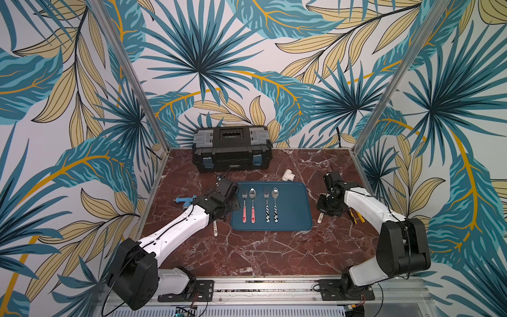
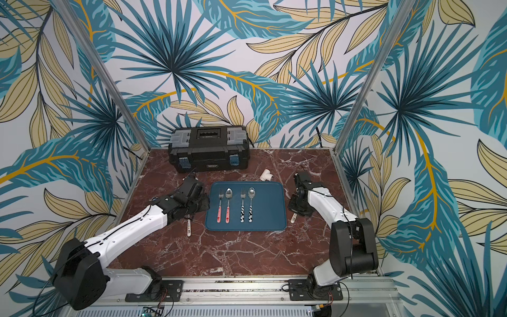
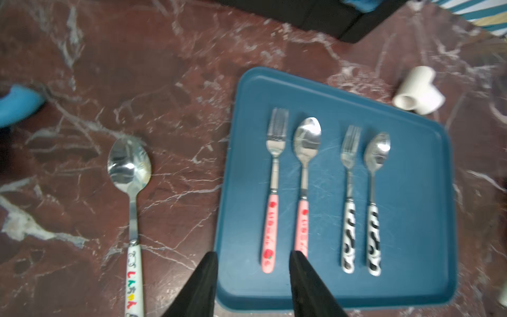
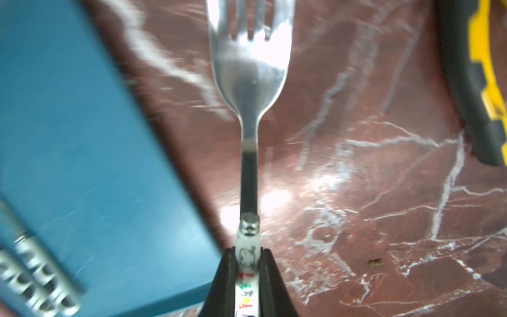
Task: Set the spoon and fork side by side
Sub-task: Pick up the fork at the center of the board, then place the fork on the tray.
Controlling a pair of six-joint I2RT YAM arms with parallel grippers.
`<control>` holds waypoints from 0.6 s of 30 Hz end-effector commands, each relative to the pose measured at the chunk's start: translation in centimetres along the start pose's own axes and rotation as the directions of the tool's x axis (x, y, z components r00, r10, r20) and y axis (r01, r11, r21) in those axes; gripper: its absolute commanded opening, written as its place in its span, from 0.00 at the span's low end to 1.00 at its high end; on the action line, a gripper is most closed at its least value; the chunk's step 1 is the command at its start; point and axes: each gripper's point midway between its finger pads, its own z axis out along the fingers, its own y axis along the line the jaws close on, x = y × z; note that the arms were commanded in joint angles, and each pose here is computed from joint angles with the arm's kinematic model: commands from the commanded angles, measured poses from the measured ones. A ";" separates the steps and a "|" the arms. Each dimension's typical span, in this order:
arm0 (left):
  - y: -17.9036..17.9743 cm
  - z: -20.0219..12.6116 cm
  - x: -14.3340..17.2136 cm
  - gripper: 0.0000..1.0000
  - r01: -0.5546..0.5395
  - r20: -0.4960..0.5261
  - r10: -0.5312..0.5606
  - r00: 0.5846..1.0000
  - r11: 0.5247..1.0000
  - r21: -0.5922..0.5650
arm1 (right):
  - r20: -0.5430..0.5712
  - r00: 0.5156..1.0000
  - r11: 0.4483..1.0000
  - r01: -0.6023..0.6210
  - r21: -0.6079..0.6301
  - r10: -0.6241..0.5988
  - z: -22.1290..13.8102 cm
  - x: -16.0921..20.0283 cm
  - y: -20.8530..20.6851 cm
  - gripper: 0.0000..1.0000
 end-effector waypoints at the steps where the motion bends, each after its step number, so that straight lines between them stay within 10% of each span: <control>1: 0.3 0.5 1.3 0.47 0.077 -0.055 -0.075 0.996 0.997 0.033 | -0.045 0.988 0.988 0.148 0.035 -0.146 -0.2 1.1 2.9 0.04; 18: 2.4 0.3 1.4 0.61 0.033 -0.061 -0.036 0.998 0.998 -0.051 | -0.230 0.928 0.956 0.287 -0.063 -0.294 4.8 3.9 10.3 0.07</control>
